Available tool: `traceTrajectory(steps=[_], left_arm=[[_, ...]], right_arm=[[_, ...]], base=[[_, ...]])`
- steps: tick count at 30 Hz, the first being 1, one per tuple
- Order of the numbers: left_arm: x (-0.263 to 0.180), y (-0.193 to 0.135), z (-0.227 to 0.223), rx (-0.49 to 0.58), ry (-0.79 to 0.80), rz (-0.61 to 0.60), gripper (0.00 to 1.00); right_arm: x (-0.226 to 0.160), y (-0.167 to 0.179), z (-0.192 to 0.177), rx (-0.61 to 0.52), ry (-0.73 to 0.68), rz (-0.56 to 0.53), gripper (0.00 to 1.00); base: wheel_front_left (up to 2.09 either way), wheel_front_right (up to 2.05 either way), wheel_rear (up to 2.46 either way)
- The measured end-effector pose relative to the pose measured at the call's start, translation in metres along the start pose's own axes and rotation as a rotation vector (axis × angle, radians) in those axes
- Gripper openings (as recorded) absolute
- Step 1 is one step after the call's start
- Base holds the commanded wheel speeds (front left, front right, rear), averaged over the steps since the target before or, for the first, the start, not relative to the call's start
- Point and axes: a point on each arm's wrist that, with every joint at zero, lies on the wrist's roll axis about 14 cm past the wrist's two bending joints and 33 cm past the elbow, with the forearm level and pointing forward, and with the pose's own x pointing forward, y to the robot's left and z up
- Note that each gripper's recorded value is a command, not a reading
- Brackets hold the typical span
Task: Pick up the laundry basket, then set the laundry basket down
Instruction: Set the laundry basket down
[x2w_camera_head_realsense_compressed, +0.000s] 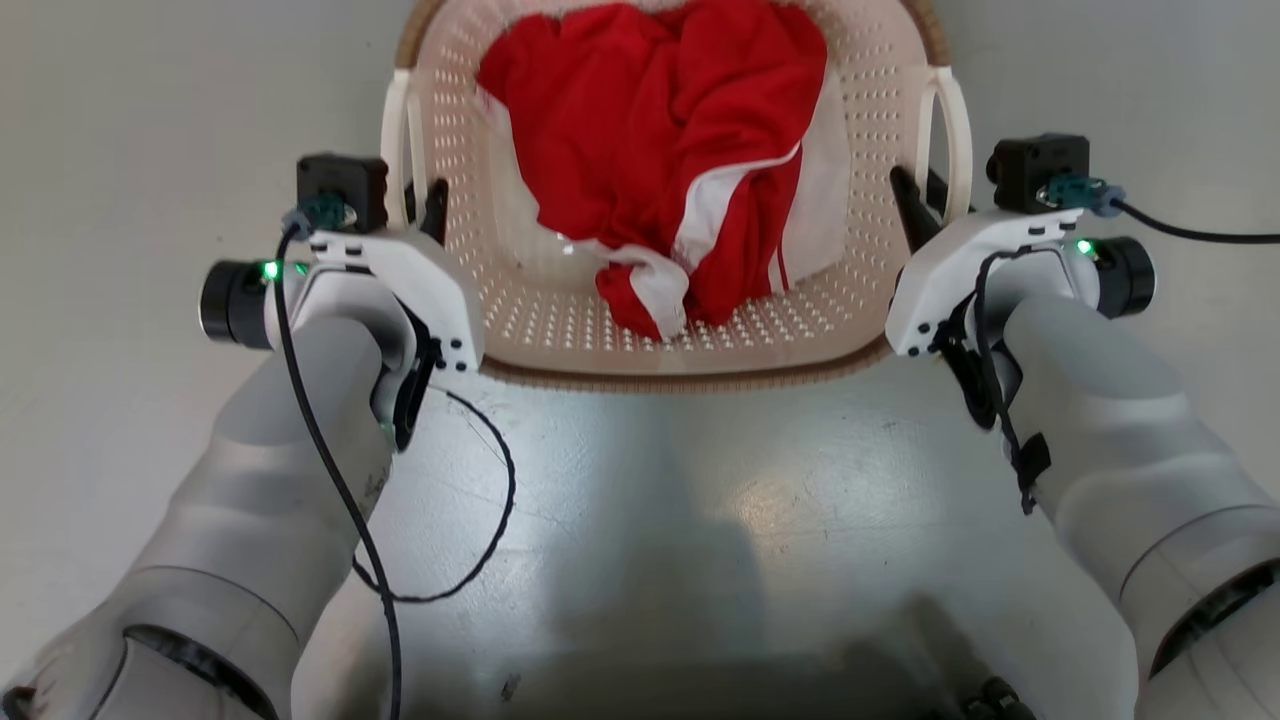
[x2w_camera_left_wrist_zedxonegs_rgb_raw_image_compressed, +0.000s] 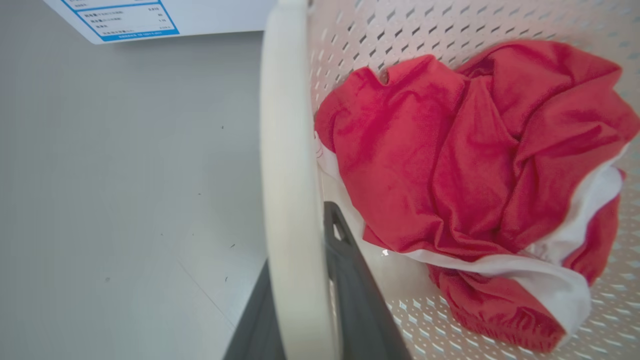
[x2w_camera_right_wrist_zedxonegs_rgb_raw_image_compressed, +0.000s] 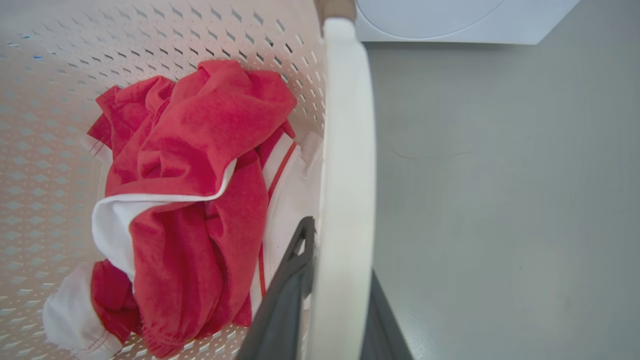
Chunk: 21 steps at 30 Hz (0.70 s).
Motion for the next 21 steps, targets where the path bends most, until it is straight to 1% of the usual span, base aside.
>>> traceTrajectory(steps=[8, 21], left_arm=[[0.017, 0.004, 0.001, 0.007, -0.017, -0.002, 0.00], [0.027, 0.007, -0.010, 0.011, 0.003, 0.001, 0.00]], right_arm=[[0.016, -0.007, -0.003, -0.007, -0.003, -0.006, 0.00], [0.026, -0.012, -0.017, 0.002, 0.020, -0.015, 0.00]], base=[[0.00, 0.00, 0.00], [0.00, 0.00, 0.00]])
